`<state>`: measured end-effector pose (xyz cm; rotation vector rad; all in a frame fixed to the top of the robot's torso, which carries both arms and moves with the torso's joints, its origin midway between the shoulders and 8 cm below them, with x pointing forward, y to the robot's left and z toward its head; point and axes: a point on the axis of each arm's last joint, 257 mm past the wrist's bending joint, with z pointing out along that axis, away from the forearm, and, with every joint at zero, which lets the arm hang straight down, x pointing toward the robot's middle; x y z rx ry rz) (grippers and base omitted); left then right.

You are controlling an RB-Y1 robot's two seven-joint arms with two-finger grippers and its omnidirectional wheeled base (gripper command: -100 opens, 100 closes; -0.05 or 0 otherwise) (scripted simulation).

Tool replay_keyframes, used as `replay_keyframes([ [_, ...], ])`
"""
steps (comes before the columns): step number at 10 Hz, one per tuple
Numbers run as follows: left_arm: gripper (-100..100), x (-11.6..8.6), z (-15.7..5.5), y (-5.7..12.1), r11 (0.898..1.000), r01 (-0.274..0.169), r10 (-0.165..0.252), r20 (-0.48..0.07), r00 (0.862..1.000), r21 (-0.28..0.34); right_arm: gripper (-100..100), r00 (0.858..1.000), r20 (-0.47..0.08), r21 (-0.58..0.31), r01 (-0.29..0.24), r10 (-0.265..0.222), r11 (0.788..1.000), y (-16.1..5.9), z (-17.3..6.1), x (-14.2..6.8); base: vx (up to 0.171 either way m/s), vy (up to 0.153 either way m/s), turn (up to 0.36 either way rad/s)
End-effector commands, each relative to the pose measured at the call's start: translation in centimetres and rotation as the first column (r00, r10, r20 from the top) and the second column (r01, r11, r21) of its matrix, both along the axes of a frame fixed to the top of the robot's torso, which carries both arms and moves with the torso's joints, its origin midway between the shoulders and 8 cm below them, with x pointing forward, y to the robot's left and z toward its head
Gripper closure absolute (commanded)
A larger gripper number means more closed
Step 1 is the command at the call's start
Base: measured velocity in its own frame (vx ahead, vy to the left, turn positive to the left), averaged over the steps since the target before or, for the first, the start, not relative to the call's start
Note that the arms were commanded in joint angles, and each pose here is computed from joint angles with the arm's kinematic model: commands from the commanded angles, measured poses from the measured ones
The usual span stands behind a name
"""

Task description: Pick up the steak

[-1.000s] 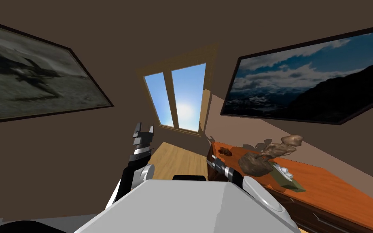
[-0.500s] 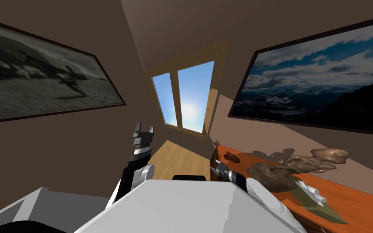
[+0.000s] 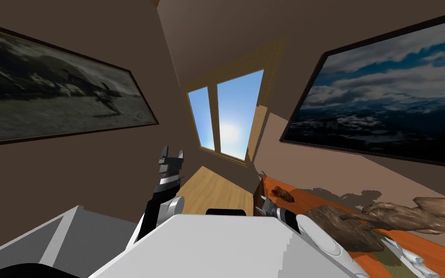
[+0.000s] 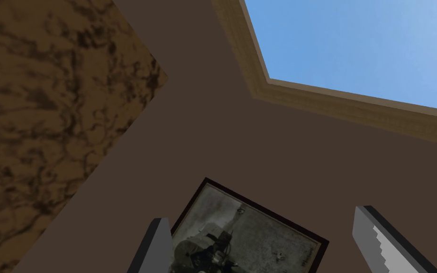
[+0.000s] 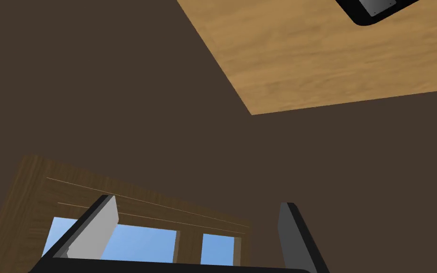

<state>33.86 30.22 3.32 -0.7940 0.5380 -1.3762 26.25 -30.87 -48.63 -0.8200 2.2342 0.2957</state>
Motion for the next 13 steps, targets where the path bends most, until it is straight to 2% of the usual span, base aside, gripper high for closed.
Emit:
replay_keyframes([
  [1, 0, 0.0, 0.0, 0.0, 1.000, 0.000, 0.000, 0.000, 1.000, 0.000, -100, 0.999, -0.033, -0.077, -0.044, 0.041, 0.996, -2.1, -1.5, -1.1, 0.025, -0.035, 0.213],
  [2, 0, 0.0, 0.0, 0.0, 1.000, 0.000, 0.000, 0.000, 1.000, 0.000, -100, 0.998, -0.041, -0.099, -0.058, 0.054, 0.993, -2.4, -1.9, -1.5, 0.023, -0.035, 0.125],
  [3, 0, 0.0, 0.0, 0.0, 1.000, 0.000, 0.000, 0.000, 1.000, 0.000, -100, 0.994, -0.073, -0.152, -0.089, 0.079, 0.984, -4.2, -2.9, -2.5, 0.020, -0.038, 0.213],
  [4, 0, 0.0, 0.0, 0.0, 1.000, 0.000, 0.000, 0.000, 1.000, 0.000, -100, 0.992, -0.079, -0.173, -0.106, 0.093, 0.979, -4.4, -3.1, -2.8, 0.018, -0.038, 0.135],
  [5, 0, 0.0, 0.0, 0.0, 1.000, 0.000, 0.000, 0.000, 1.000, 0.000, -100, 0.987, -0.111, -0.219, -0.136, 0.114, 0.966, -6.1, -3.9, -3.8, 0.030, -0.042, 0.237],
  [6, 0, 0.0, 0.0, 0.0, 1.000, 0.000, 0.000, 0.000, 1.000, 0.000, -100, 0.985, -0.118, -0.236, -0.152, 0.127, 0.960, -6.3, -4.1, -4.0, 0.027, -0.040, 0.103],
  [7, 0, 0.0, 0.0, 0.0, 1.000, 0.000, 0.000, 0.000, 1.000, 0.000, -100, 0.977, -0.152, -0.280, -0.185, 0.147, 0.942, -8.1, -4.8, -5.0, 0.020, -0.046, 0.239],
  [8, 0, 0.0, 0.0, 0.0, 1.000, 0.000, 0.000, 0.000, 1.000, 0.000, -100, 0.975, -0.157, -0.292, -0.197, 0.156, 0.936, -8.2, -5.0, -5.2, 0.013, -0.047, 0.112],
  [9, 0, 0.0, 0.0, 0.0, 1.000, 0.000, 0.000, 0.000, 1.000, 0.000, -100, 0.965, -0.193, -0.334, -0.234, 0.176, 0.913, -10.0, -5.6, -6.2, 0.010, -0.047, 0.163],
  [10, 0, 0.0, 0.0, 0.0, 1.000, 0.000, 0.000, 0.000, 1.000, 0.000, -100, 0.963, -0.197, -0.341, -0.241, 0.182, 0.909, -10.1, -5.6, -6.3, 0.012, -0.047, 0.115],
  [12, 0, 0.0, 0.0, 0.0, 1.000, 0.000, 0.000, 0.000, 1.000, 0.000, -100, 0.939, -0.268, -0.411, -0.313, 0.215, 0.856, -13.5, -6.5, -8.3, 0.012, -0.069, 0.262],
  [13, 0, 0.0, 0.0, 0.0, 1.000, 0.000, 0.000, 0.000, 1.000, 0.000, -100, 0.936, -0.274, -0.419, -0.324, 0.222, 0.848, -13.6, -6.6, -8.4, 0.015, -0.074, 0.079],
])
